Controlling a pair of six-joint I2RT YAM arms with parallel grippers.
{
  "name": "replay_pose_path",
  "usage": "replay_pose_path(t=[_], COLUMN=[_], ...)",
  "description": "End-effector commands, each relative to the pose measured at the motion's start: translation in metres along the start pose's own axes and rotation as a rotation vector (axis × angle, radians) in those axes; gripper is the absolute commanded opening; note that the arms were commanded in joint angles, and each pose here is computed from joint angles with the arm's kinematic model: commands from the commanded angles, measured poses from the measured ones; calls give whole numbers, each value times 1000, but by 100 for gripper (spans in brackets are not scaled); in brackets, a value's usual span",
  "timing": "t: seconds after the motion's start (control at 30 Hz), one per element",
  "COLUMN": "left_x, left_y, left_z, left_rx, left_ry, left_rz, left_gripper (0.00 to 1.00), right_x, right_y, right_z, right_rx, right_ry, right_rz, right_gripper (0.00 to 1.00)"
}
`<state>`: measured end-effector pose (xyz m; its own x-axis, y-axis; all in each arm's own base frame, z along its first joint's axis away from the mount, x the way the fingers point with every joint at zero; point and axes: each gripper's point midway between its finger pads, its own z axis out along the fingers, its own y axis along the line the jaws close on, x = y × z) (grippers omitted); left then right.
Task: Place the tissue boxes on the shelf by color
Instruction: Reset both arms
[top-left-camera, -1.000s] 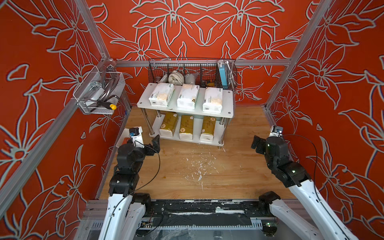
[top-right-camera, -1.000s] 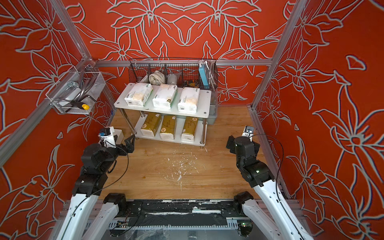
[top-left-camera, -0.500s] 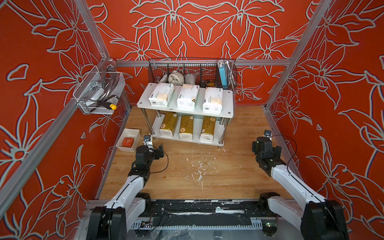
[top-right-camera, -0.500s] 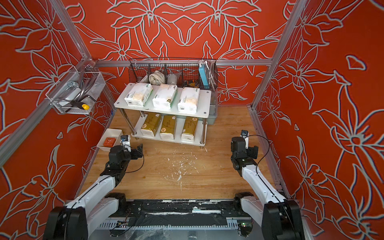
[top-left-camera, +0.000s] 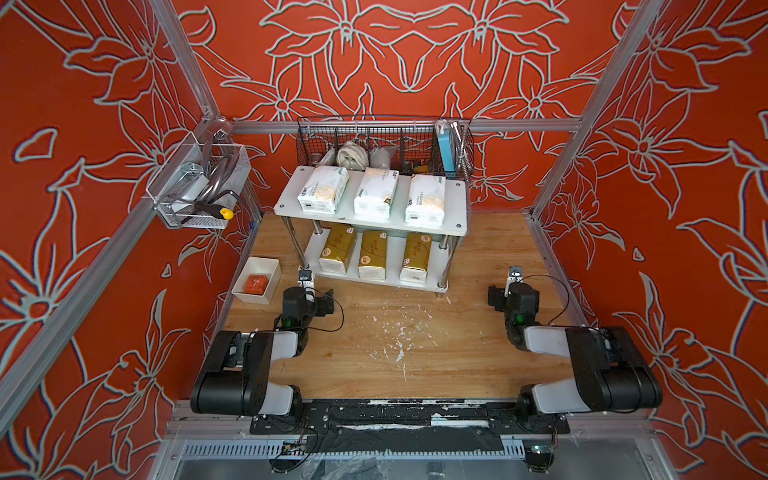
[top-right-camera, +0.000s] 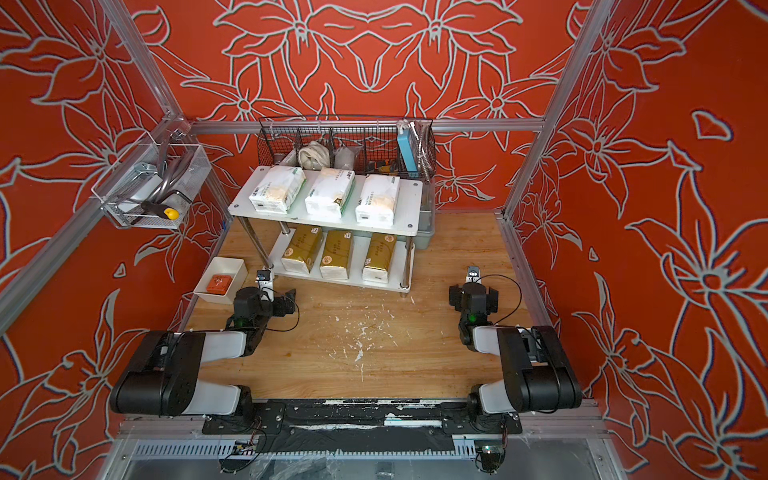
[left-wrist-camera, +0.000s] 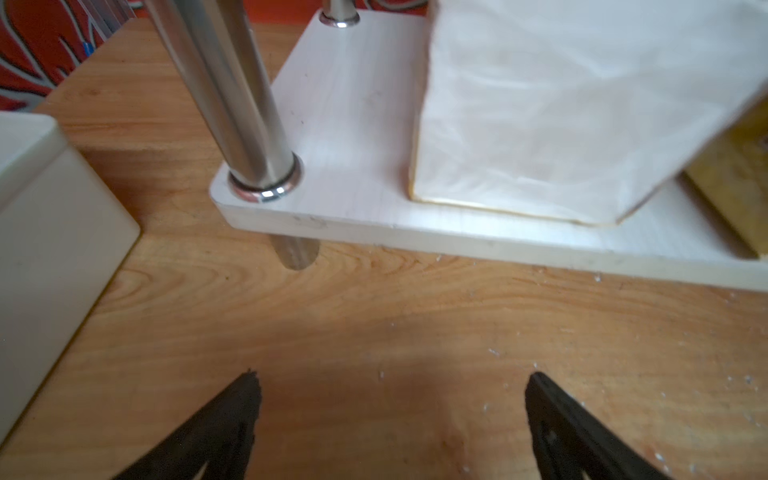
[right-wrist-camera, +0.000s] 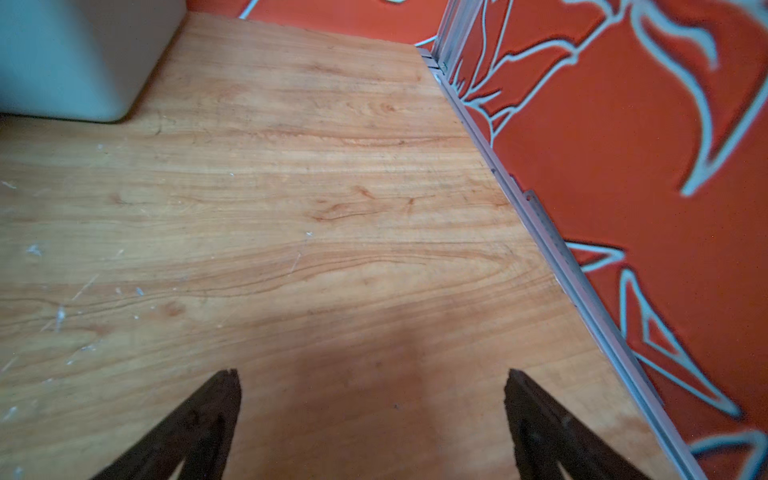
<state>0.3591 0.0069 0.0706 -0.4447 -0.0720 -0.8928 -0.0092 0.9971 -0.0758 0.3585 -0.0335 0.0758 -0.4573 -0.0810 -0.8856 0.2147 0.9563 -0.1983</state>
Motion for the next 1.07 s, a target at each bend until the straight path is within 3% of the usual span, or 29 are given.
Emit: replay_pose_path(t=[0.0,0.07,0.13,0.2,1.03], left_x=[-15,-13,-16,-15,-16], left_y=[-10,-14,8,7,6], left_z=[0,-1,2,2,1], left_rx=[75,74,-34,-50,-57], left_ry=[-48,-51,-45,-41,-47], left_rz=[-5,15,-47,-30,-23], left_gripper=[99,98,98,98,98], right_x=[-22,-23,-23,-22,-22], right_y=[5,4,4,5,5], right_z=[0,0,-2,-3,-2], right_rx=[-60,-57,-58,-61,-56], right_ry=[-69,-91,-88,-84,-83], right_rz=[25,28,27,24,20], right_gripper=[99,99,99,99,99])
